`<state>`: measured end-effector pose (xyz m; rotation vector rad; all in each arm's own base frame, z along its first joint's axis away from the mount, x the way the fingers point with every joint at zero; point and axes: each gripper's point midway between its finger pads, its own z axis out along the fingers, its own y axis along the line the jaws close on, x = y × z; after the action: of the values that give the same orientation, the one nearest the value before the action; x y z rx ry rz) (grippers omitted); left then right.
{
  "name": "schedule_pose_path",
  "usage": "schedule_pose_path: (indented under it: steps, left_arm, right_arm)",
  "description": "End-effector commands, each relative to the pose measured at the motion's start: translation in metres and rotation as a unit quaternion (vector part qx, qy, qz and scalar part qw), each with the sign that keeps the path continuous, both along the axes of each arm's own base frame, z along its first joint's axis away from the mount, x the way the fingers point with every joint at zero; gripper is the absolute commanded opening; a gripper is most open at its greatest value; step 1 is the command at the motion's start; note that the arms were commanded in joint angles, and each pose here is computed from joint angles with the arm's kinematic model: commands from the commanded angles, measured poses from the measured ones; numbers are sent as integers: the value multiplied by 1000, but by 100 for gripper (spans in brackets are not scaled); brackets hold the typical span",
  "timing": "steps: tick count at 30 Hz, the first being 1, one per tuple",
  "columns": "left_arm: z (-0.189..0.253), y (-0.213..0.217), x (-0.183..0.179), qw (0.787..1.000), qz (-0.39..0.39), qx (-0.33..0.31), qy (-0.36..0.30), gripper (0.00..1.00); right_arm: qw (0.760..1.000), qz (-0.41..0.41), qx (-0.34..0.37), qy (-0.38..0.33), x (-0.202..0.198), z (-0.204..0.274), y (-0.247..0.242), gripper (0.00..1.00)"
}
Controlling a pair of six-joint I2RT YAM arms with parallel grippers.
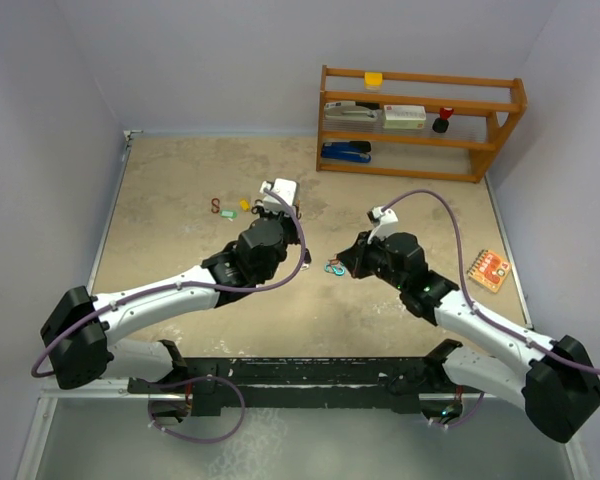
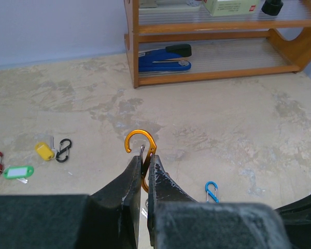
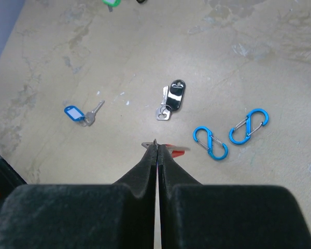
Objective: Put the keys on the keyring
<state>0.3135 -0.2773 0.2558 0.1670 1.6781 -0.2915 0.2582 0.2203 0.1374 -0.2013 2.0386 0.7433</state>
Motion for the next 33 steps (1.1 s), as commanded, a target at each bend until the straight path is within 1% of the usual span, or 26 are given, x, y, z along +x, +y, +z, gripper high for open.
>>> schedule_pose_path:
  steps: [1,10,18,25,33]
  left_arm:
    - [8,-18,-2,999,-30,-37,-15,0]
    - [-5,-47,-10,995,-92,-38,-27,0]
    - [-16,-69,-28,985,-164,-25,-55,0]
    - [-32,-83,-36,979,-193,1,-62,0]
    - [-44,-92,-37,979,-191,28,-59,0]
  right_arm:
    - [998,20,23,-55,2,32,6,0]
    - [993,48,59,-88,-2,70,17,0]
    - [989,53,87,-106,-5,92,19,0]
    - [988,52,92,-114,-8,100,17,0]
    - [988,51,93,-115,-9,101,15,0]
